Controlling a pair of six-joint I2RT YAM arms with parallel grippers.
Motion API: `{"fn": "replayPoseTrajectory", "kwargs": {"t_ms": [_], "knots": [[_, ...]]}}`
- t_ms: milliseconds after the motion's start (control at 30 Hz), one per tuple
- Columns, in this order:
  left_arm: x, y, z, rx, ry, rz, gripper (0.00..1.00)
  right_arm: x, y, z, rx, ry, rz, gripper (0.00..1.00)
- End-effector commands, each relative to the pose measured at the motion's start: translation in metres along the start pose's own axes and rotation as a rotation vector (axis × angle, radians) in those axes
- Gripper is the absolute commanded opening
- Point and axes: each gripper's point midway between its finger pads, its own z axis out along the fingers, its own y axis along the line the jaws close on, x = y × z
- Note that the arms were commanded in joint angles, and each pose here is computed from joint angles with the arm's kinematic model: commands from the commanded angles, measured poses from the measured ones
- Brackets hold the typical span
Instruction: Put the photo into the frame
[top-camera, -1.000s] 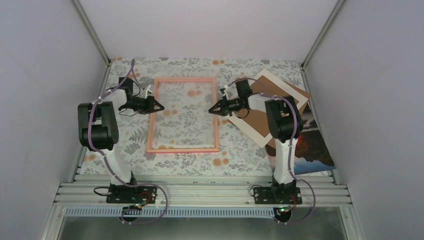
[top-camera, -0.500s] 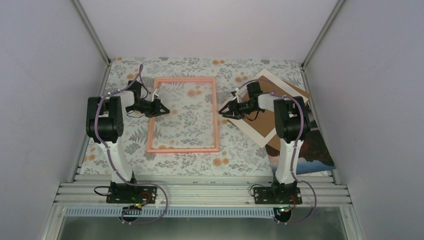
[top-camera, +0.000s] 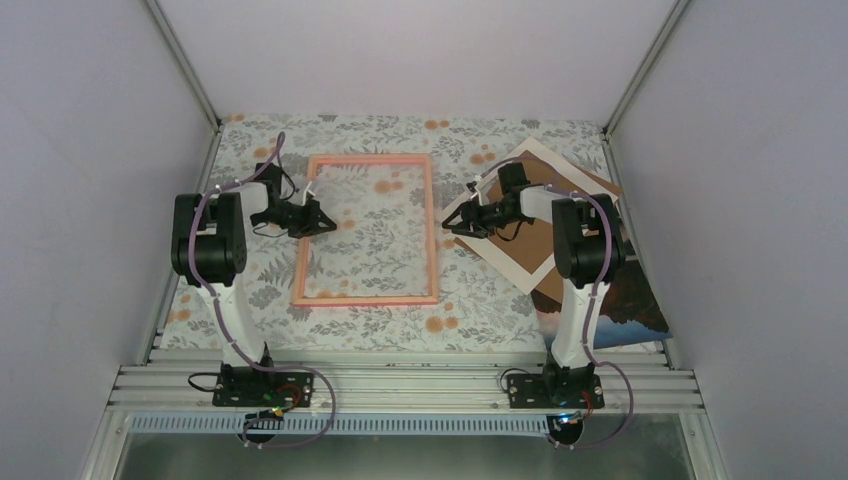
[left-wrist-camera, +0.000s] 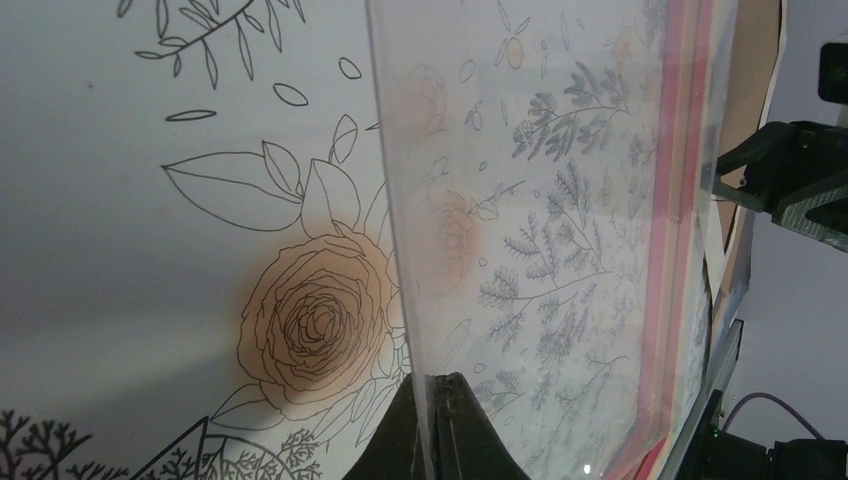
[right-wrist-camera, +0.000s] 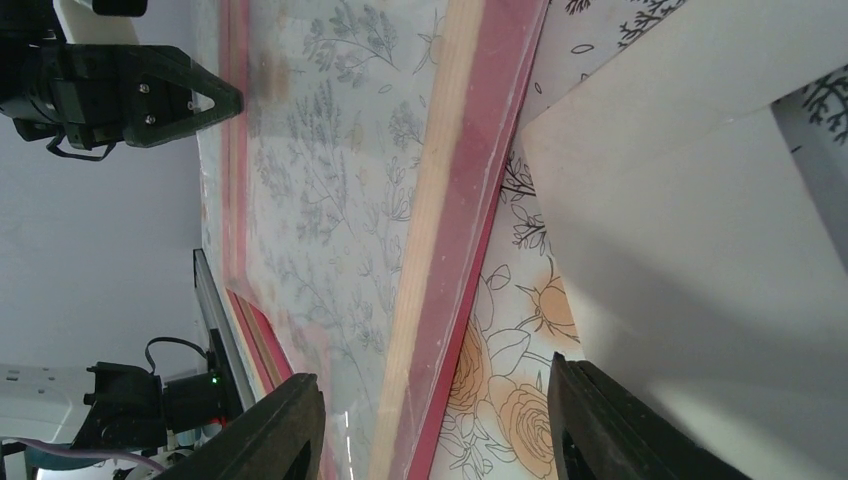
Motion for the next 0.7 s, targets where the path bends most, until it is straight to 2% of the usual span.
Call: {"fn": "replayPoseTrajectory", "kwargs": {"t_ms": [0, 667], "knots": [[-0.0025, -0.0049, -0.0103, -0.023, -0.018, -0.035, 0.02, -0.003, 0.0087, -0.0092, -0.005, -0.019, -0.038, 0.56], [0.0043, -0.0018, -0.0184, -0.091, 0.007, -0.045, 0.02, -0.0035, 0.01, -0.0109, -0.006, -0.026, -0.039, 0.56]]}}
